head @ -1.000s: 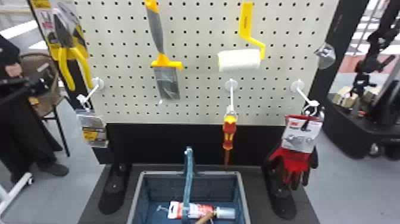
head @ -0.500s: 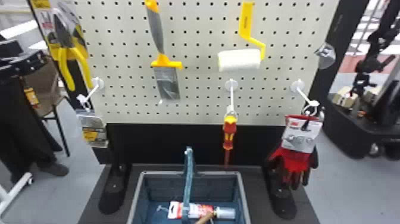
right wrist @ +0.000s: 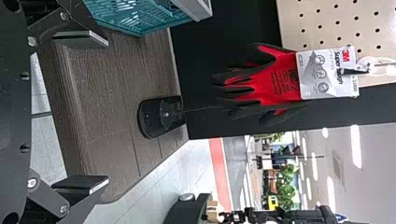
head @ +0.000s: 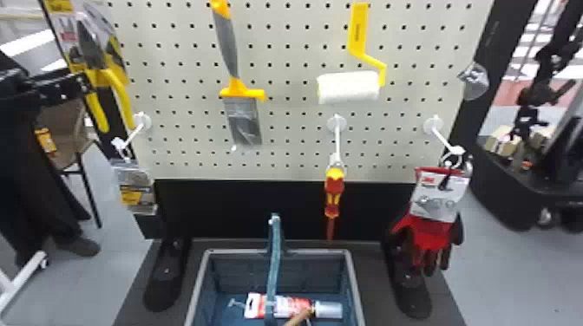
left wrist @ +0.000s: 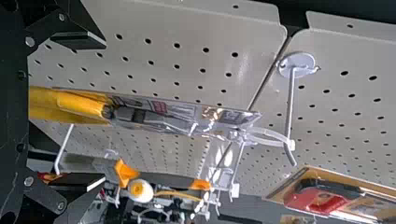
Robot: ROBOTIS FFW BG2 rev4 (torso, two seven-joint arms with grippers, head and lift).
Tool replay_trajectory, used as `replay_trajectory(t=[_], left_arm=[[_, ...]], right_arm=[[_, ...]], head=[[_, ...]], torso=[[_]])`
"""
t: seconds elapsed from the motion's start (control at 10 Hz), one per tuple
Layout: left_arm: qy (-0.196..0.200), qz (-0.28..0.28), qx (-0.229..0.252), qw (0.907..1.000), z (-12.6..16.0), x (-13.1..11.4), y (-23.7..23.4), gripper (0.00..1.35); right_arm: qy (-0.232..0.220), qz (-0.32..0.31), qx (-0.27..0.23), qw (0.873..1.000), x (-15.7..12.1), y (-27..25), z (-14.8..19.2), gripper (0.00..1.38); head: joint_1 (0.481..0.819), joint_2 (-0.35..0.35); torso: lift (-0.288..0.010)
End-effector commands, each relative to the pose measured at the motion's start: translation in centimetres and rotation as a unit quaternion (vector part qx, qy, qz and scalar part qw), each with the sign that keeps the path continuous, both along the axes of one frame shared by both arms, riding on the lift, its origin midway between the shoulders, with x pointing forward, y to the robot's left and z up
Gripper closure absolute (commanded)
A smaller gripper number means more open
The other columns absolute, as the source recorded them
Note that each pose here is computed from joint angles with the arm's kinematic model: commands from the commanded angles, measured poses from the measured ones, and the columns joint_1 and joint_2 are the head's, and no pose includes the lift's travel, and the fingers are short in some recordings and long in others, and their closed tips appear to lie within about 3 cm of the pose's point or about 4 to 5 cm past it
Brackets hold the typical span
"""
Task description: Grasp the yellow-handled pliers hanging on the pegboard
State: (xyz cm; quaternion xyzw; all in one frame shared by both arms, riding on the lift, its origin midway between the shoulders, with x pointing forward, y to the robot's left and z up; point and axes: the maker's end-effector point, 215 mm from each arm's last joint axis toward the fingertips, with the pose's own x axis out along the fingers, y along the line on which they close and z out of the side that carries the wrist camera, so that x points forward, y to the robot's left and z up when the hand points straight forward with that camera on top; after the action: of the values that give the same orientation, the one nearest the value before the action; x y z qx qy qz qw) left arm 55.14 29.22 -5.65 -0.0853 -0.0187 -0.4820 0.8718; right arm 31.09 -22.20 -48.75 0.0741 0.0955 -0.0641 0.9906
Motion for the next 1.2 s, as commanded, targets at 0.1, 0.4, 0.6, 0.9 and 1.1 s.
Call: replay_trajectory(t=[0.1, 0.4, 0.6, 0.9, 1.1], left_arm=[[-0.007, -0.034, 0.025, 0.9991, 1.8, 0.2, -0.7, 0.28], [-0.014, -0.034, 0.073, 0.9966, 3.7, 0.5, -0.7, 0.40], [0.013, -0.033, 0.081, 0.9961, 2.2, 0.8, -0.9, 0.94], [-0.002, -0.029, 0.104, 0.9941, 3.0, 0.9, -0.5, 1.22], [-0.001, -0.033, 0.103, 0.9941, 3.0, 0.8, -0.8, 1.22]], right_arm=[[0.000, 0.001, 0.001, 1.000, 0.0, 0.2, -0.1, 0.26], [0.001, 0.001, 0.002, 1.000, -0.1, 0.1, -0.1, 0.26], [0.001, 0.000, 0.002, 1.000, -0.1, 0.1, -0.1, 0.26], [0.001, 0.001, 0.002, 1.000, -0.1, 0.2, -0.1, 0.26], [0.001, 0.000, 0.002, 1.000, -0.1, 0.1, -0.1, 0.26]], head=[[0.549, 0.000], [0.549, 0.000], [0.549, 0.000], [0.549, 0.000], [0.549, 0.000]], torso=[[-0.100], [-0.100], [-0.100], [-0.100], [-0.100]])
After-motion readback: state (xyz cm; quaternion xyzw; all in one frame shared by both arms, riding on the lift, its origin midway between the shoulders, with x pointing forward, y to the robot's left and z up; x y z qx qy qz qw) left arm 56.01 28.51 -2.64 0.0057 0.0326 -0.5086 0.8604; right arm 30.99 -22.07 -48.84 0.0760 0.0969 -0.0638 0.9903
